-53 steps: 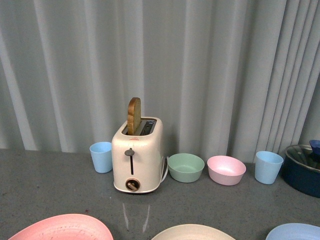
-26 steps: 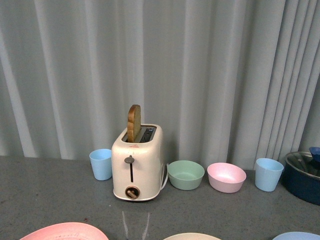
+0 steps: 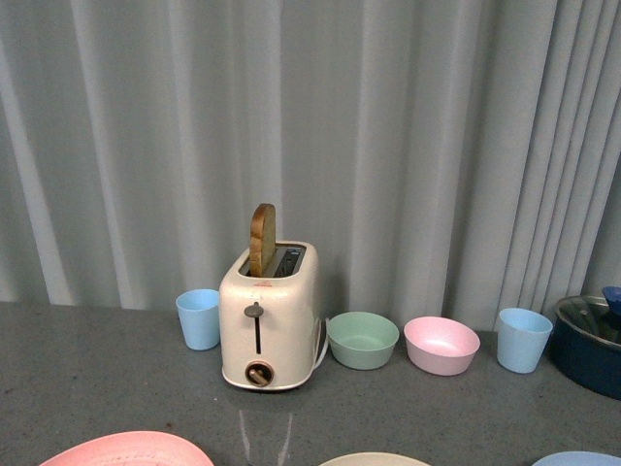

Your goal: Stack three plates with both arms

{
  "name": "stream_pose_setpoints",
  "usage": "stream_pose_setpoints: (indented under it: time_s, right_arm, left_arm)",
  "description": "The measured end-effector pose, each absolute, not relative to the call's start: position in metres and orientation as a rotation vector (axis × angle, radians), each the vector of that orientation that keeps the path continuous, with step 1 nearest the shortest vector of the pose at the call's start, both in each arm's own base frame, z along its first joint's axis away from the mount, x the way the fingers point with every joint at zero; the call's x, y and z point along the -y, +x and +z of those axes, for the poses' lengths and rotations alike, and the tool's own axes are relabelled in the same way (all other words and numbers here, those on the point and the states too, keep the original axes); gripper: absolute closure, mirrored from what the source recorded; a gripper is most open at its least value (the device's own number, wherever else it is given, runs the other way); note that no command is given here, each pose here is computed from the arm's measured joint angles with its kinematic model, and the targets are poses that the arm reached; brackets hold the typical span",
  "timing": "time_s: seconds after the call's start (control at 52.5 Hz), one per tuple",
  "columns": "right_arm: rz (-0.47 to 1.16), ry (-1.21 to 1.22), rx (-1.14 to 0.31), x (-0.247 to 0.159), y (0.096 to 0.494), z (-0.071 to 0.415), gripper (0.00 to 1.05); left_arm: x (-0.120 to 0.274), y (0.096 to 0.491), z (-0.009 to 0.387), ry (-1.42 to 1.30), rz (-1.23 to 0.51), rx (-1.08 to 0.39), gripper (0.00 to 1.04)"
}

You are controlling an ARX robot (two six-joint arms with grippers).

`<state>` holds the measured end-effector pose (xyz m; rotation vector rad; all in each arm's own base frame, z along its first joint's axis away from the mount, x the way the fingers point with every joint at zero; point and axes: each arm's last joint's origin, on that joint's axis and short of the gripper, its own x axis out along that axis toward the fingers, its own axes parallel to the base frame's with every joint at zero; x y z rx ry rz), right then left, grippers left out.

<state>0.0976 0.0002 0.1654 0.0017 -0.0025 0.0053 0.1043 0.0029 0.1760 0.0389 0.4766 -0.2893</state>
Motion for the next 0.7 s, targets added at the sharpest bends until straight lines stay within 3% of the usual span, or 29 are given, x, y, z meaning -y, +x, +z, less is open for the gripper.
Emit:
stream_pose_setpoints:
  time_s: [0.114,0.228,0.495,0.704]
  right_arm:
    - [0.002,0.002,0.002,0.000,0.098,0.165,0.07]
    - [0.002,0.002,0.002,0.000,0.098,0.165,0.07]
    - [0.002,0.002,0.002,0.000,0.098,0.165,0.07]
    - [0.002,0.002,0.002,0.000,0.098,0.165,0.07]
  left_arm:
    - [-0.011,0.134,0.194,0.083,-0.318,-0.505,0.07]
    - [-0.028,0.205,0.215,0.180,-0.286,-0.529,0.07]
    - [-0.055,0.312,0.179,0.275,-0.275,-0.824,0.07]
    - [-0.075,0.350,0.165,0.316,-0.290,-0.944,0.07]
